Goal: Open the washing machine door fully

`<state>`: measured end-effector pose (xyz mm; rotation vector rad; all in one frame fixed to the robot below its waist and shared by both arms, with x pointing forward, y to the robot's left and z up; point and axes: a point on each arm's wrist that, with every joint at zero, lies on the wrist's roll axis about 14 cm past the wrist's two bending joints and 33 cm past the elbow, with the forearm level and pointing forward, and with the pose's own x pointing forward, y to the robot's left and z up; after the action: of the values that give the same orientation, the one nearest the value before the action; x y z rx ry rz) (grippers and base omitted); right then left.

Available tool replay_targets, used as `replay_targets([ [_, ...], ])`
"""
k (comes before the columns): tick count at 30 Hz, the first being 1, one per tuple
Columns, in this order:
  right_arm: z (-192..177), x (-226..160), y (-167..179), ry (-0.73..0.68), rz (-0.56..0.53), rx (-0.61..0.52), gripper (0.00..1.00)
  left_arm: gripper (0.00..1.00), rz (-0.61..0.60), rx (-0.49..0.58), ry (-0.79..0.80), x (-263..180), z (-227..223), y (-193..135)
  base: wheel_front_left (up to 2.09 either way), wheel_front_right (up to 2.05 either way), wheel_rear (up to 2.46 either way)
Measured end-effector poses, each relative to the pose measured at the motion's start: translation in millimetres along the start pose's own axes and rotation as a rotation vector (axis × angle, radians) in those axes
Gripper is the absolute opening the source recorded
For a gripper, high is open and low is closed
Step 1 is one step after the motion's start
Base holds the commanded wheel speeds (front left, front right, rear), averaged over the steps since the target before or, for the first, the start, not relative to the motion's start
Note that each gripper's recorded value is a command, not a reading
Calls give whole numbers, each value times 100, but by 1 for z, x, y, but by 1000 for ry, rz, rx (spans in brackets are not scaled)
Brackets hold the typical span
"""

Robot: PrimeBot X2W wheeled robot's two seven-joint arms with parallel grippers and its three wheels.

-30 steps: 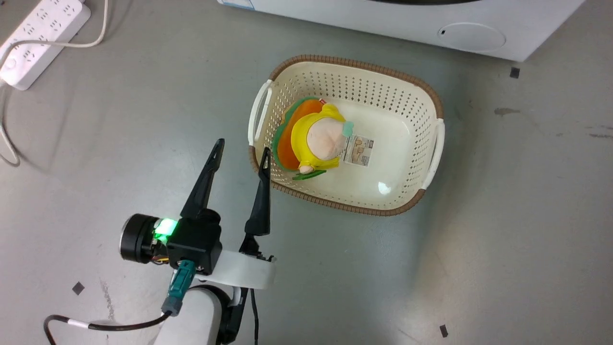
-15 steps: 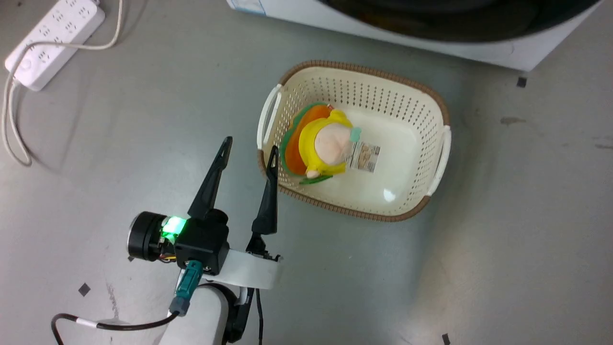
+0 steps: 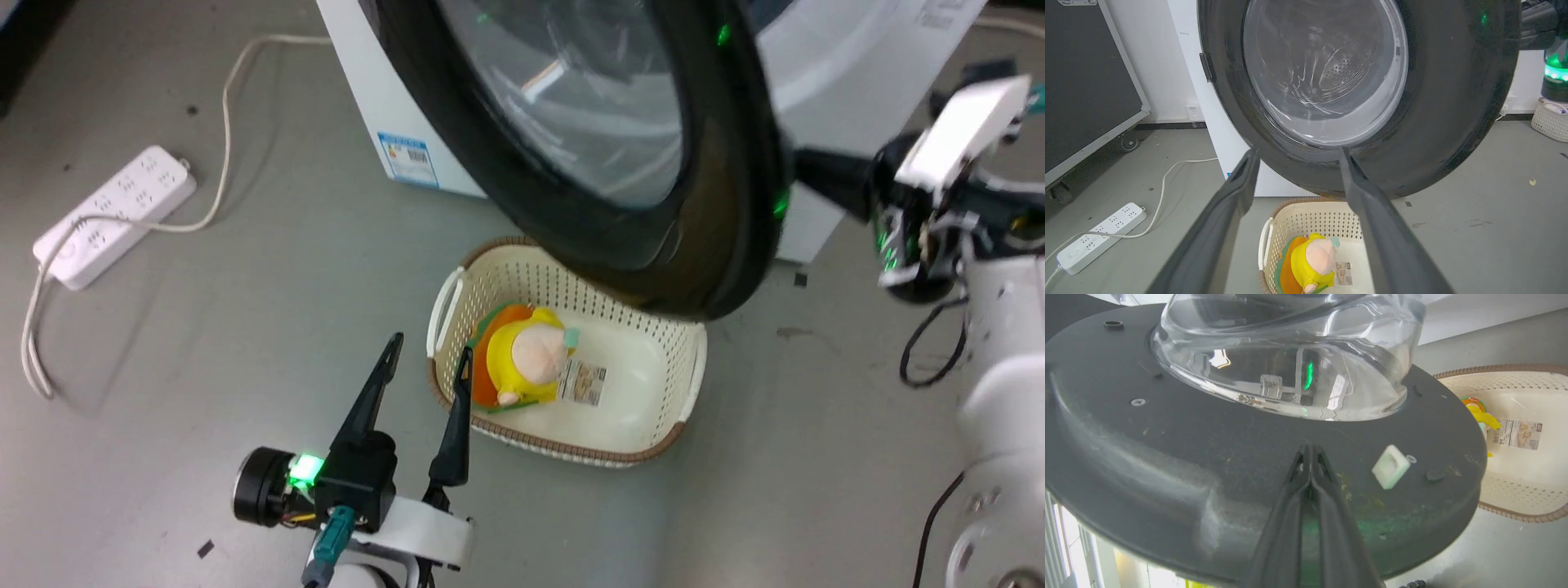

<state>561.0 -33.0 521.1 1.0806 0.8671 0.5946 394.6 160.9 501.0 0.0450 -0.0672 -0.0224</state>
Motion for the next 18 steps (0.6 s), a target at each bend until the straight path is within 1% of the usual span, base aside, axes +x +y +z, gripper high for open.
replay_targets([
  [5,-35,-17,6,65,25,-42,0,100,-1,-6,-19,-14,9,-1,0,0,0],
  [7,-49,-18,13,100,66,-44,0,100,2,-7,-28,-19,13,0,0,0,0],
  [12,-102,-8,27,223,145,-61,0,100,12,-15,-32,-31,16,2,0,0,0],
  [18,-167,9,37,354,206,-64,0,100,38,-25,-31,-41,17,10,0,0,0],
])
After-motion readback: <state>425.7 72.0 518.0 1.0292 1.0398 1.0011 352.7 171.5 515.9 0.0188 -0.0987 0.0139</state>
